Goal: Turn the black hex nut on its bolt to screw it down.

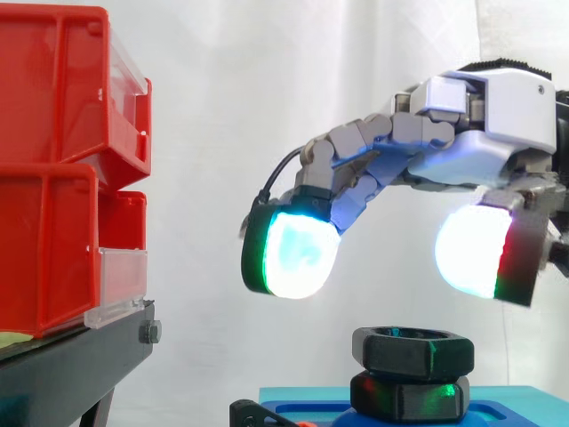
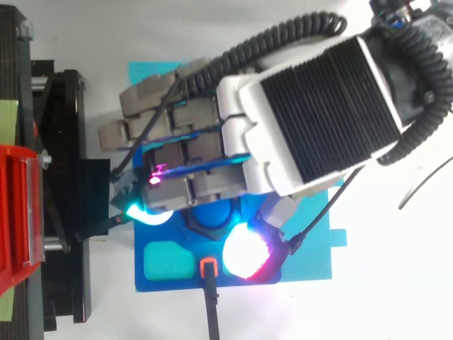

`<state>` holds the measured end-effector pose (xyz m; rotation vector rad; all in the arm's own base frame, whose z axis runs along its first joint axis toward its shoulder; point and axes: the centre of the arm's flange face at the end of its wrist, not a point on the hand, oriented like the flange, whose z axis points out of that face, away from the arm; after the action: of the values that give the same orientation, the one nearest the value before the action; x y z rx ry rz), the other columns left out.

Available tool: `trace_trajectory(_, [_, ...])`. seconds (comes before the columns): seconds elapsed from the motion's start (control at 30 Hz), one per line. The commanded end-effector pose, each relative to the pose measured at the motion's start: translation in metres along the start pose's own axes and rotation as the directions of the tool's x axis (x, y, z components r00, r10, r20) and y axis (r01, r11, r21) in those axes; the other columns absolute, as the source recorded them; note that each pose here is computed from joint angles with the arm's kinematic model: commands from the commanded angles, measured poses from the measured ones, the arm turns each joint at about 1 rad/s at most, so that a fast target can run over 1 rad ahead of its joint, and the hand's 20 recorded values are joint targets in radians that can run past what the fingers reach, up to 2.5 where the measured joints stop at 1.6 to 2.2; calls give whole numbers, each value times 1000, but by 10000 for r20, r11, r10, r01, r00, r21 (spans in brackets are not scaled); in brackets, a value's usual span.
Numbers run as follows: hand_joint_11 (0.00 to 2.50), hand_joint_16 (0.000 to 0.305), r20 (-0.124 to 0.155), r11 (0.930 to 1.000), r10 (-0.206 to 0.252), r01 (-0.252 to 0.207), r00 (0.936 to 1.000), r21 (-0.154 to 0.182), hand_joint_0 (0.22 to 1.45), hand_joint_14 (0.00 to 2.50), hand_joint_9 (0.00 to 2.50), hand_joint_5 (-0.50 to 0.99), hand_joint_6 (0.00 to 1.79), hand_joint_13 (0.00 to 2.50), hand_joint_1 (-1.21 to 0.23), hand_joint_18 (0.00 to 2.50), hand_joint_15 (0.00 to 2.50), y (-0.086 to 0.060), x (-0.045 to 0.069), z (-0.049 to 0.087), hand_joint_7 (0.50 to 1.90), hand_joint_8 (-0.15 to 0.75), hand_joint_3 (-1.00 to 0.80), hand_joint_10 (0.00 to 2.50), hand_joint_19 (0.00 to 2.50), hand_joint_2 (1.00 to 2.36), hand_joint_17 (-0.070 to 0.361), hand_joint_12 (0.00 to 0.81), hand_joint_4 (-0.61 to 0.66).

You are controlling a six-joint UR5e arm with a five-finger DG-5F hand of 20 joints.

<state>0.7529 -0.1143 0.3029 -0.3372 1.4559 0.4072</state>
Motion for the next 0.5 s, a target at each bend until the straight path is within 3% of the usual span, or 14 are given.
trace_trajectory(0.0, [289, 60, -92, 10000, 83, -83, 9999, -39, 430, 4, 726, -94, 503, 496, -518, 440, 76, 10, 4, 6, 858, 278, -500, 12, 311, 1000, 136, 363, 187])
trace_trajectory(0.13, [273, 60, -287, 9998, 207, -208, 9994, -36, 425, 3, 715, -83, 504, 484, -509, 427, 79, 22, 8, 13, 868, 280, -500, 11, 310, 1000, 136, 365, 173])
trace_trajectory(0.3, [312, 60, -482, 9995, 304, -301, 9984, 60, 447, 4, 669, -84, 504, 432, -599, 330, 93, 31, 11, 17, 936, 270, -500, 13, 330, 1000, 135, 356, 196])
trace_trajectory(0.47, [310, 61, -630, 9993, 366, -361, 9973, 90, 437, 4, 672, -84, 504, 430, -596, 342, 83, 34, 11, 18, 948, 273, -500, 13, 331, 1000, 137, 360, 213])
